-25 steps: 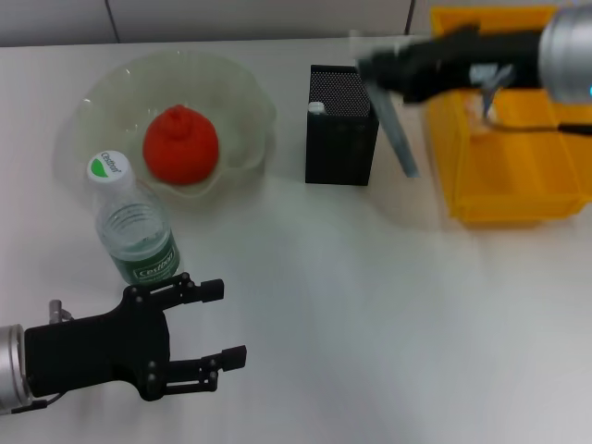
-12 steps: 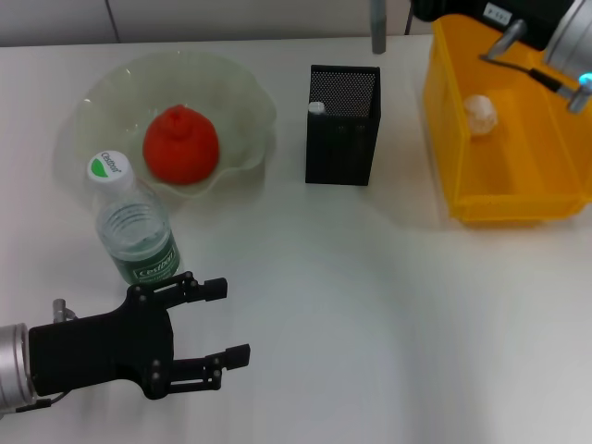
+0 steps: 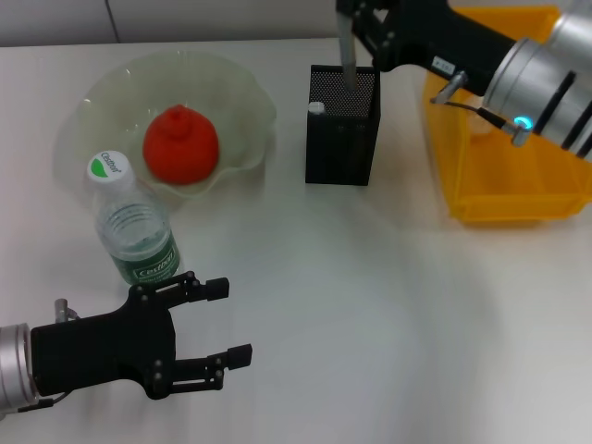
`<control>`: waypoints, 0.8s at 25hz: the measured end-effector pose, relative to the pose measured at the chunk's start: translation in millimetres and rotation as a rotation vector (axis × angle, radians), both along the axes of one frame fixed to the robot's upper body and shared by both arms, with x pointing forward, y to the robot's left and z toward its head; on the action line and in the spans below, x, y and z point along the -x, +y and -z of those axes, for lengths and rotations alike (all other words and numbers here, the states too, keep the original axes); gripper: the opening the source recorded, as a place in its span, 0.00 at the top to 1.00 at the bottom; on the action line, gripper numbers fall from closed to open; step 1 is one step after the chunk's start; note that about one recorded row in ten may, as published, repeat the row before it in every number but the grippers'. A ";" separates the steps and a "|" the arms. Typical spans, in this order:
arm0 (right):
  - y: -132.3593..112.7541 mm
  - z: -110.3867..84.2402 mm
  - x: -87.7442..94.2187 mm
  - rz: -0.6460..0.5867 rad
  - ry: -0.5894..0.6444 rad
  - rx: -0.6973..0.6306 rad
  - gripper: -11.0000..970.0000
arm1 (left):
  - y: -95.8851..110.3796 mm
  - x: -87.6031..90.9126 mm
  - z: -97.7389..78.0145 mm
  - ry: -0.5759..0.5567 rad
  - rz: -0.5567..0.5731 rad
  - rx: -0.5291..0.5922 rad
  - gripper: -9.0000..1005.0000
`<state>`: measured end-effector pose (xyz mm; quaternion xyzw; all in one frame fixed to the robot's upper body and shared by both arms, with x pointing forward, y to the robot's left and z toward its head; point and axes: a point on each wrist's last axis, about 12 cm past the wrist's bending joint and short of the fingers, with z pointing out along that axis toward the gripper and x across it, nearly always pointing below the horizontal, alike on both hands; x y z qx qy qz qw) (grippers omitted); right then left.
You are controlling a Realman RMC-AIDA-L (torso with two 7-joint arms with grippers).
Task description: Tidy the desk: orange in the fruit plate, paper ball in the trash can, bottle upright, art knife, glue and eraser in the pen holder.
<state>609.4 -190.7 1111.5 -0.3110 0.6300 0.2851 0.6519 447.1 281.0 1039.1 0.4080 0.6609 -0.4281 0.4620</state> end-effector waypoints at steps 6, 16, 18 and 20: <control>4.5 10.3 0.8 -0.002 -0.007 0.048 0.82 | 0.0 0.0 0.0 -0.001 0.000 0.000 0.16; -6.0 18.0 18.4 -0.029 -0.004 0.001 0.78 | -0.3 0.8 0.4 0.001 -0.001 0.002 0.16; -13.3 19.0 33.3 -0.073 -0.015 -0.052 0.77 | -0.1 1.4 0.5 0.001 -0.001 0.002 0.16; -24.2 18.4 51.3 -0.122 -0.016 -0.117 0.75 | 1.0 1.8 0.6 0.001 -0.002 0.000 0.16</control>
